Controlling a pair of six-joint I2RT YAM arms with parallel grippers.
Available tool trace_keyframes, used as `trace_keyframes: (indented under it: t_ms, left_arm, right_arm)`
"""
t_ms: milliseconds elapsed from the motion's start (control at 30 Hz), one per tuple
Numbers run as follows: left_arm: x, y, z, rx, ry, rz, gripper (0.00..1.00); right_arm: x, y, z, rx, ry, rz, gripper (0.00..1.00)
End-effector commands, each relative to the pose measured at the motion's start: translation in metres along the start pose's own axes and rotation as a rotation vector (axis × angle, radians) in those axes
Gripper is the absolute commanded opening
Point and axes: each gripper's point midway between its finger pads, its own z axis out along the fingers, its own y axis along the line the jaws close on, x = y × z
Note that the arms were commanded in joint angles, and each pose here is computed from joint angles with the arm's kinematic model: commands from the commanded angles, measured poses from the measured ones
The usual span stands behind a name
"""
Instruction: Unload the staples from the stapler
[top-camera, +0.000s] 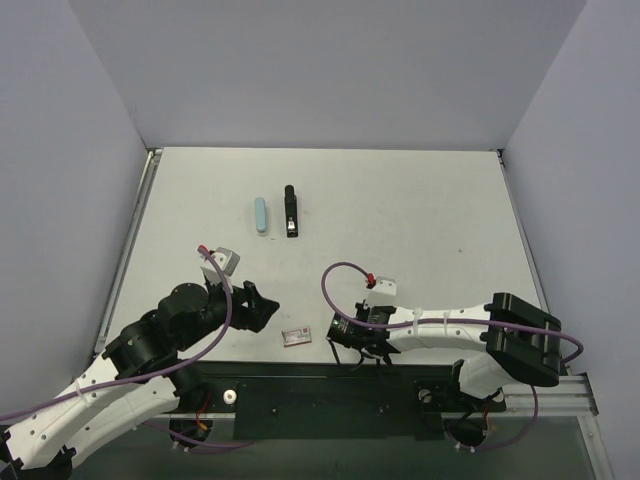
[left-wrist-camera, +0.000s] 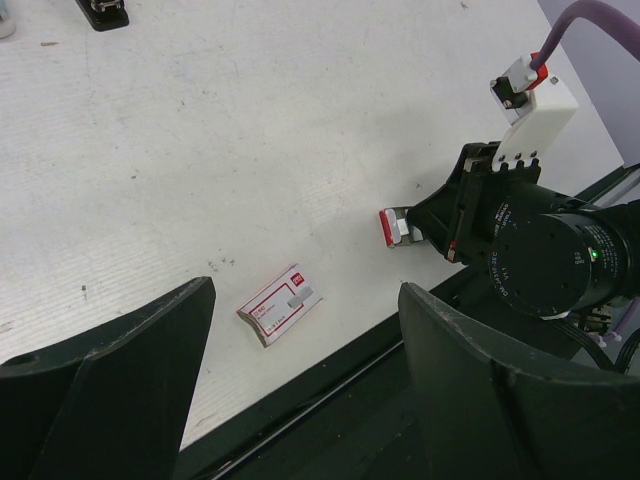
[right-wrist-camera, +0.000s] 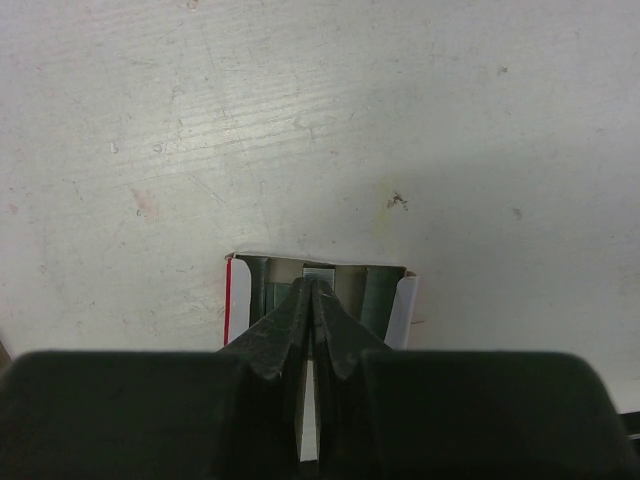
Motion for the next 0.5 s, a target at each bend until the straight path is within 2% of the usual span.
trace_keyframes:
  t_ms: [0, 467]
  left_arm:
    - [-0.008, -0.006, -0.001, 0.026, -0.028, 0.002, 0.85]
    - [-0.007, -0.006, 0.001, 0.025, -0.022, 0.003, 0.85]
  right_arm:
    - [-0.001, -0.004, -0.003, 0.019, 0.003, -0.023, 0.00]
    - [-0.021, -0.010, -0.020, -0.024, -0.041, 0.021, 0.00]
